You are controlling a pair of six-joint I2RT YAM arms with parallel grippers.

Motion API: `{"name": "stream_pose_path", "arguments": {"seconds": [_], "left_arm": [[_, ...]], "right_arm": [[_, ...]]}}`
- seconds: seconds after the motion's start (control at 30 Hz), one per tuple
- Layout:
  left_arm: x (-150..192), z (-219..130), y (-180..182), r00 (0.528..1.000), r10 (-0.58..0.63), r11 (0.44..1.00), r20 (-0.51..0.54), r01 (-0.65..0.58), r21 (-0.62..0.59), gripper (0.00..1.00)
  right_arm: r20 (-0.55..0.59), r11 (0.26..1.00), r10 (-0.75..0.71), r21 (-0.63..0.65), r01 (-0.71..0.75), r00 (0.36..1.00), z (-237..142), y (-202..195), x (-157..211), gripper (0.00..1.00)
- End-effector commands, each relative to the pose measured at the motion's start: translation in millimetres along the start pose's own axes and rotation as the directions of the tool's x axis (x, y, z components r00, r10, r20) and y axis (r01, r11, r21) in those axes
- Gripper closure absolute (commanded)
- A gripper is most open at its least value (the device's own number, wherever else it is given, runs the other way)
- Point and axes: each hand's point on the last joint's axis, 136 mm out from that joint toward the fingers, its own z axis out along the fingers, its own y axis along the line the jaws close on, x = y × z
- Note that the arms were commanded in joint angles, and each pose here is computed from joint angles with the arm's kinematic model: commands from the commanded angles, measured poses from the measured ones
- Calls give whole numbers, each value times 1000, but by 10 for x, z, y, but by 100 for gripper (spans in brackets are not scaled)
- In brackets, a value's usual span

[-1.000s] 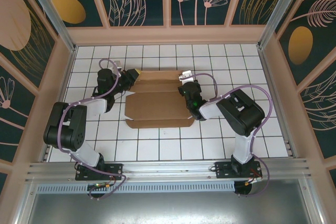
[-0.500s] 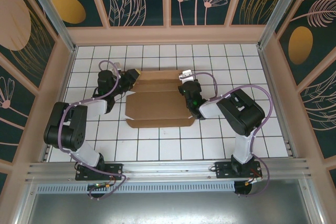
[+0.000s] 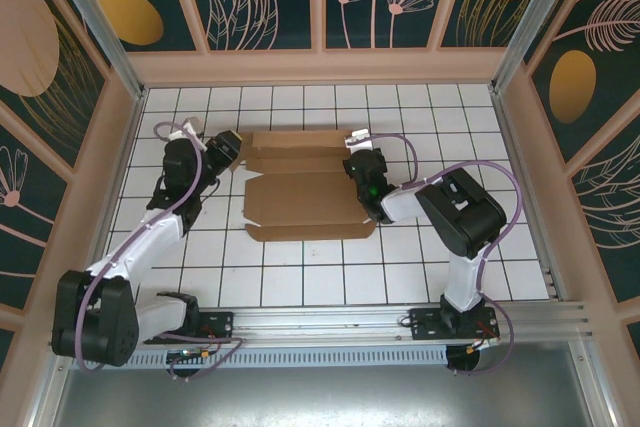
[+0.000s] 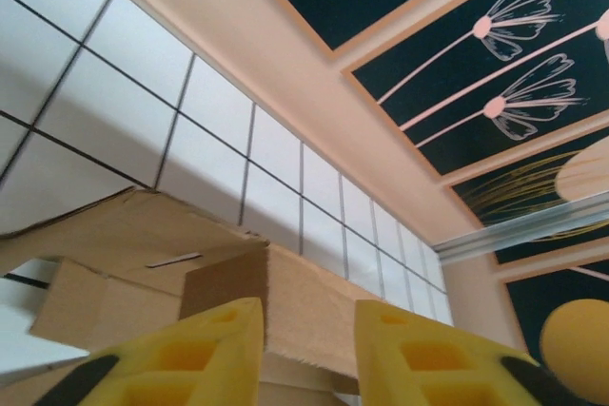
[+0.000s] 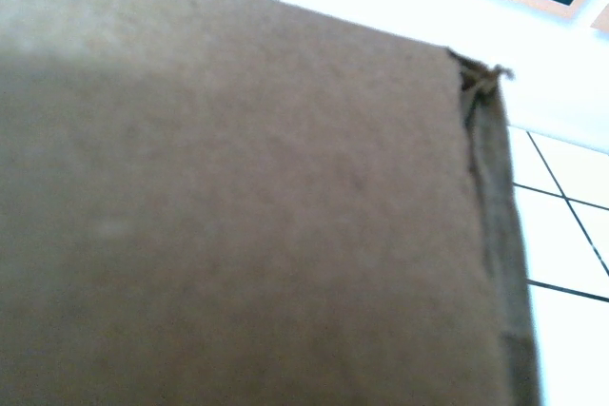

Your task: Fold the paper box

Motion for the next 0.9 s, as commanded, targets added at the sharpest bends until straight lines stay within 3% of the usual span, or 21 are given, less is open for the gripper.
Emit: {"name": "stream_pose_path", "arguments": {"seconds": [0.0, 0.13, 0.43, 0.87], "left_arm": [[436, -57, 369, 997, 18, 991, -72, -27, -128, 73], [788, -61, 583, 993, -36, 988, -113, 18, -157, 79], [1156, 219, 857, 965, -128, 978, -229, 85, -192, 83], [711, 621, 944, 974, -174, 973, -144, 147, -176, 79]], "right_arm": [[-38, 999, -21, 31, 22, 999, 38, -74, 46, 100], [-48, 999, -14, 31, 16, 999, 52, -60, 70, 100], [-63, 1000, -14, 23, 16, 998, 31, -50, 116, 100], [-61, 999, -27, 24, 29, 998, 4, -54, 157, 100]]}}
